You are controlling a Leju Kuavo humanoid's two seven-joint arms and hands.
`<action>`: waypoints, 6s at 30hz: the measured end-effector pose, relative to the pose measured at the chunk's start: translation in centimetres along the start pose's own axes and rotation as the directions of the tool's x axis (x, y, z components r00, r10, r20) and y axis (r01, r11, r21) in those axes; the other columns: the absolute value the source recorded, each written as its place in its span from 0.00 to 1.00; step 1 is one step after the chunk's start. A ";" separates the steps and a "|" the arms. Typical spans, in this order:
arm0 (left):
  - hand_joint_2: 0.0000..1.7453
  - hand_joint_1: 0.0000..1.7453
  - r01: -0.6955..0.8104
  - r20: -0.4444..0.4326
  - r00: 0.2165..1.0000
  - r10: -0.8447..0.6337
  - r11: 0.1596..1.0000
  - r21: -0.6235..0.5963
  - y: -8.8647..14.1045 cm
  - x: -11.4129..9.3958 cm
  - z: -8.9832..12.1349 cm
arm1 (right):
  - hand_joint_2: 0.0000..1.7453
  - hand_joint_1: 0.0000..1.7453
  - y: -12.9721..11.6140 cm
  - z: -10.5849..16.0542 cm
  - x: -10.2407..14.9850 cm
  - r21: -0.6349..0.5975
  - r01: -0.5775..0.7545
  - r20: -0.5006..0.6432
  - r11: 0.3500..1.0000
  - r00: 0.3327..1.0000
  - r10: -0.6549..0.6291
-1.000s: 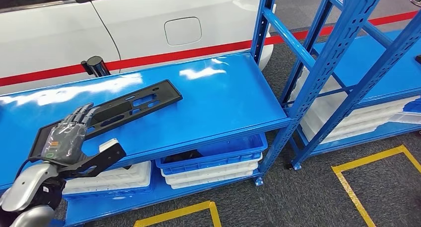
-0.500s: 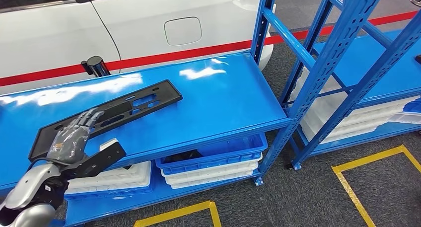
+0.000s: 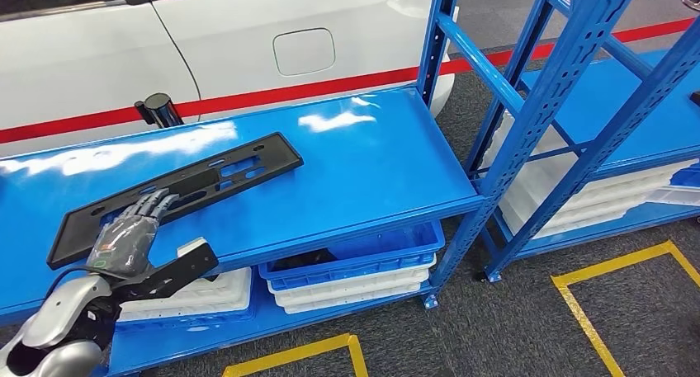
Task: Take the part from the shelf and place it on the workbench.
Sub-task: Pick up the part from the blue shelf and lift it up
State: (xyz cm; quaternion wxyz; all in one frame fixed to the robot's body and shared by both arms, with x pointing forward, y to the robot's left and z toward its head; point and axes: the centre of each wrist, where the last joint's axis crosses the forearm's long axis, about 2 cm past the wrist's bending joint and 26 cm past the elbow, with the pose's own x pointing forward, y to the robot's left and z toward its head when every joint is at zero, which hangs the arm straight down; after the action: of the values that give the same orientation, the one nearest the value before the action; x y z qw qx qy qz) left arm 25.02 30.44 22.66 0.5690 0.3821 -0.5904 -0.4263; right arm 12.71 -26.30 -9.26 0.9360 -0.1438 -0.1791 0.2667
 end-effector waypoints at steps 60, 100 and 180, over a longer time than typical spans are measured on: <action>1.00 0.00 0.272 -0.254 0.946 -0.199 0.917 0.292 -4.0 -6.6 -0.2 | 0.00 0.00 0.7 0.2 0.1 0.000 -0.008 -0.013 1.000 1.000 0.008; 1.00 1.00 0.265 -0.315 0.934 -0.169 0.918 0.295 -2.9 -8.8 -2.0 | 0.00 0.00 0.9 0.3 0.3 0.007 -0.020 -0.009 1.000 1.000 0.020; 1.00 1.00 -0.581 0.415 0.811 0.412 0.484 0.655 5.1 -0.8 1.2 | 0.00 0.00 1.4 0.5 -0.5 -0.012 0.006 -0.008 1.000 1.000 -0.006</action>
State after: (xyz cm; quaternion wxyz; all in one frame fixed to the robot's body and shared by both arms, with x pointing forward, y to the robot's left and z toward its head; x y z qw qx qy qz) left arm 24.04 32.99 27.21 0.3911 0.3496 -0.8513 0.0079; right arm 11.49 -25.37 -9.50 0.9367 -0.1501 -0.1773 0.2620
